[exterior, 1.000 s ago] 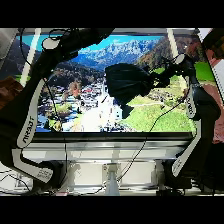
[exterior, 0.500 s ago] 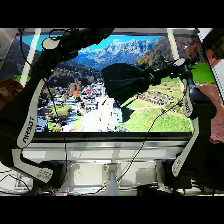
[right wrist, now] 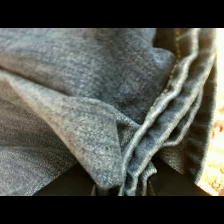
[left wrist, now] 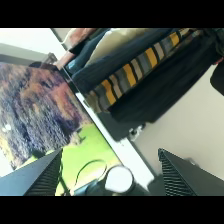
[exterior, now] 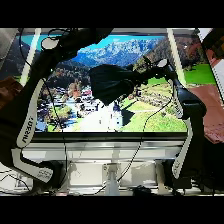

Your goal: Fold the clothes and pants, and hang the long-sleeved shirts on hangers.

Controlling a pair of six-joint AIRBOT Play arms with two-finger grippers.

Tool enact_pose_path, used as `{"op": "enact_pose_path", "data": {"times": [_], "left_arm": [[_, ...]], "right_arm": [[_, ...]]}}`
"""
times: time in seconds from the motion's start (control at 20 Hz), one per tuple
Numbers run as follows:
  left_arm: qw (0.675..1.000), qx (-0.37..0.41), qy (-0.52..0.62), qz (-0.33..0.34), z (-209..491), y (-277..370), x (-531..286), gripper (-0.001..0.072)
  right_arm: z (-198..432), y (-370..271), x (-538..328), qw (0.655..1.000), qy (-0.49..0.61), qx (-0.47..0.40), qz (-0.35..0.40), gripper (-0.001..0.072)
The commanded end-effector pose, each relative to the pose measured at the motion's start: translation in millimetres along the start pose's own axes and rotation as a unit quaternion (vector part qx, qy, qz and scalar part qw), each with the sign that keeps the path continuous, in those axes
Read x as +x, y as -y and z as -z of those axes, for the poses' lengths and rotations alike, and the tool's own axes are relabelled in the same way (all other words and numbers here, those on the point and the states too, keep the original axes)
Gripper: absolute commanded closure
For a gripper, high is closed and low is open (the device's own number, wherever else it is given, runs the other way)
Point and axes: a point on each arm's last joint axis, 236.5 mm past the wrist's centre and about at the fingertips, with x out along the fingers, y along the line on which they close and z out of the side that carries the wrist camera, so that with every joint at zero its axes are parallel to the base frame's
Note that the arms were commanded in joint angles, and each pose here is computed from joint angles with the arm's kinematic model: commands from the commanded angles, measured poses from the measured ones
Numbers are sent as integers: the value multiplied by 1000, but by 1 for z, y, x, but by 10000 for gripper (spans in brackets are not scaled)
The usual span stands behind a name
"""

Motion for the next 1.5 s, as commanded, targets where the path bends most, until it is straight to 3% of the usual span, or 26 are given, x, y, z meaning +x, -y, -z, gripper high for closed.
{"op": "enact_pose_path", "data": {"times": [0.0, 0.3, 0.5, 0.95, 1.15, 1.25, 1.45], "left_arm": [[1000, 2, -23, 20, 2, 4, -11, 10], [997, 61, -34, 23, -25, -8, -59, 10], [992, 97, -78, 16, -21, -24, -93, 11], [993, 91, -80, 10, -22, -35, -98, 11], [993, 88, -81, 9, -21, -38, -97, 11], [993, 86, -82, 9, -20, -41, -96, 11], [993, 84, -83, 8, -19, -43, -96, 11]], "right_arm": [[-14, 0, -28, 999, 30, -35, 29, 691], [-58, 37, -185, 981, 168, 16, 98, 691], [-43, 88, -312, 952, 246, 101, 150, 691], [138, 184, -514, 866, 263, 308, 293, 691], [248, 199, -539, 815, 185, 442, 326, 691], [265, 204, -546, 792, 199, 479, 323, 692], [272, 207, -550, 785, 198, 486, 329, 691]]}}
